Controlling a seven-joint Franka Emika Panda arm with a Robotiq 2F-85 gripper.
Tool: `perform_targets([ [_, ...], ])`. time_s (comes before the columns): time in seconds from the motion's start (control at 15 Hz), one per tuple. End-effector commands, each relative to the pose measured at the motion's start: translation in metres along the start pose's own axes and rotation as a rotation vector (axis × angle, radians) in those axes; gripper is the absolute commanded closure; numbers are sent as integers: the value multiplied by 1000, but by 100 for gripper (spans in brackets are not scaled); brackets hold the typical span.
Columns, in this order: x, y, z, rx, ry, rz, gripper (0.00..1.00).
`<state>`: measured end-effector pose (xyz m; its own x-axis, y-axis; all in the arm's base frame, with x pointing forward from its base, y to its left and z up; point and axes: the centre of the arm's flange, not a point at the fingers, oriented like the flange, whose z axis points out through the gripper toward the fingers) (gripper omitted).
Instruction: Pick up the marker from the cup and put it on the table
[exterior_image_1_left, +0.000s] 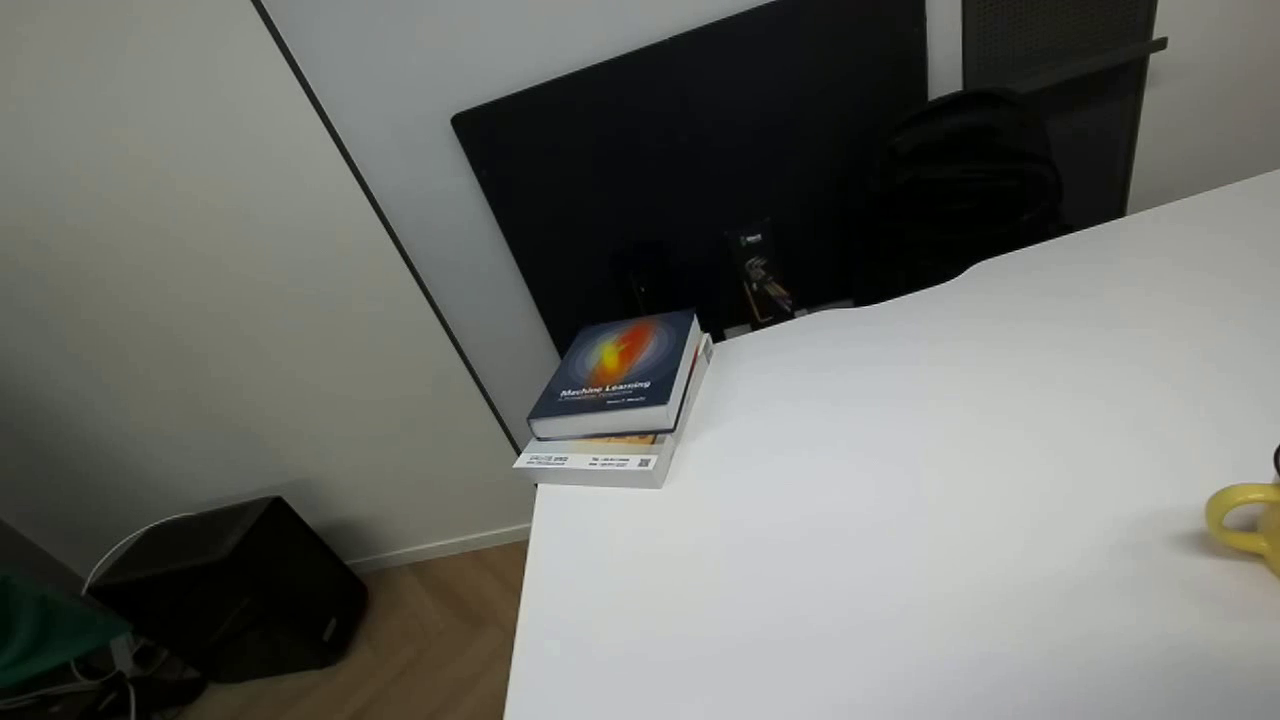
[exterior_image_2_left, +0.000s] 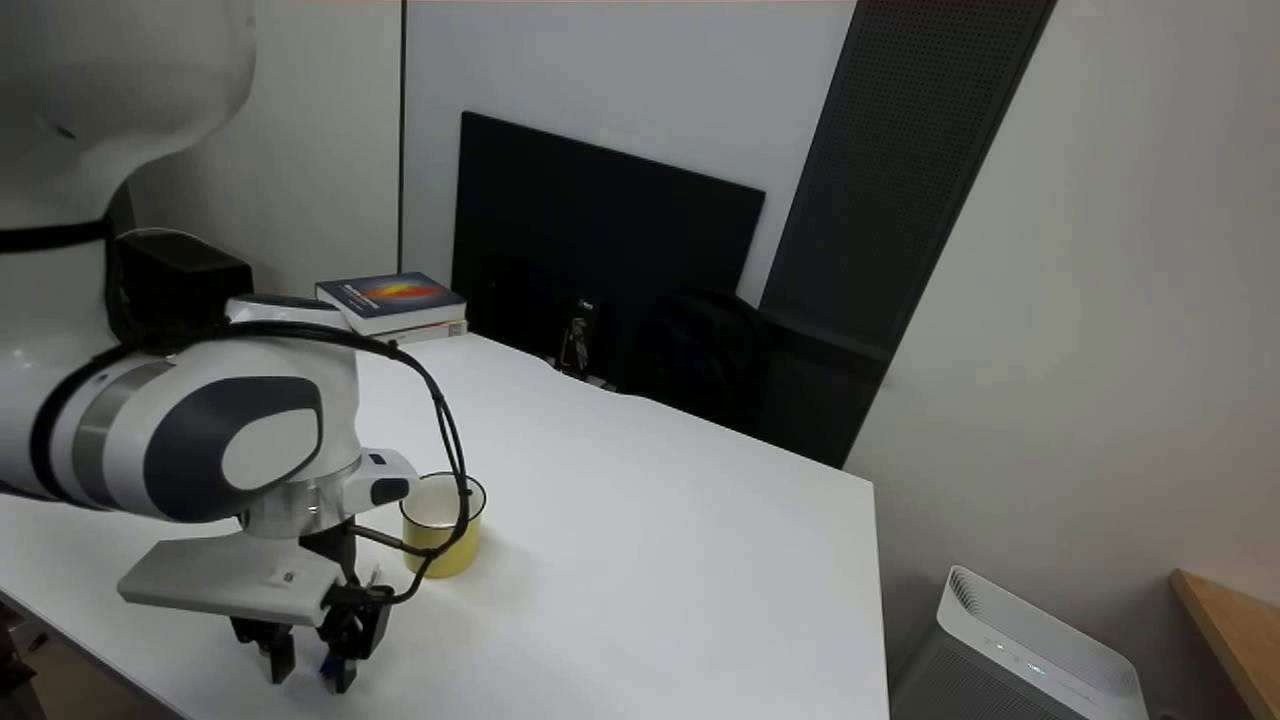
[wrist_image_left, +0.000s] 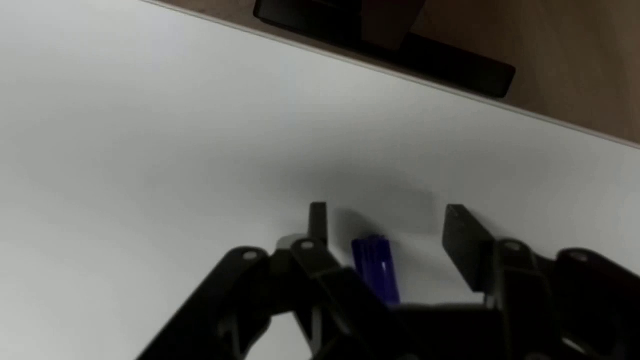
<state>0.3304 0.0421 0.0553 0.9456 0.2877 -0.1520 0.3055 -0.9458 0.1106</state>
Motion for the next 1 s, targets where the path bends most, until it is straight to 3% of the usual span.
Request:
perform_targets([
  [0.0, 7, 9, -15, 5, -24, 69, 8],
  [0.13, 9, 17, -28, 5, -36, 115, 0],
  [0.4, 15, 40, -56, 3, -47, 323, 0],
  [0.67, 16, 54, -75, 66, -47, 500, 0],
  [0.73, 17, 52, -55, 34, -50, 409, 0],
  [0.93, 18, 59, -66, 57, -42, 461, 0],
])
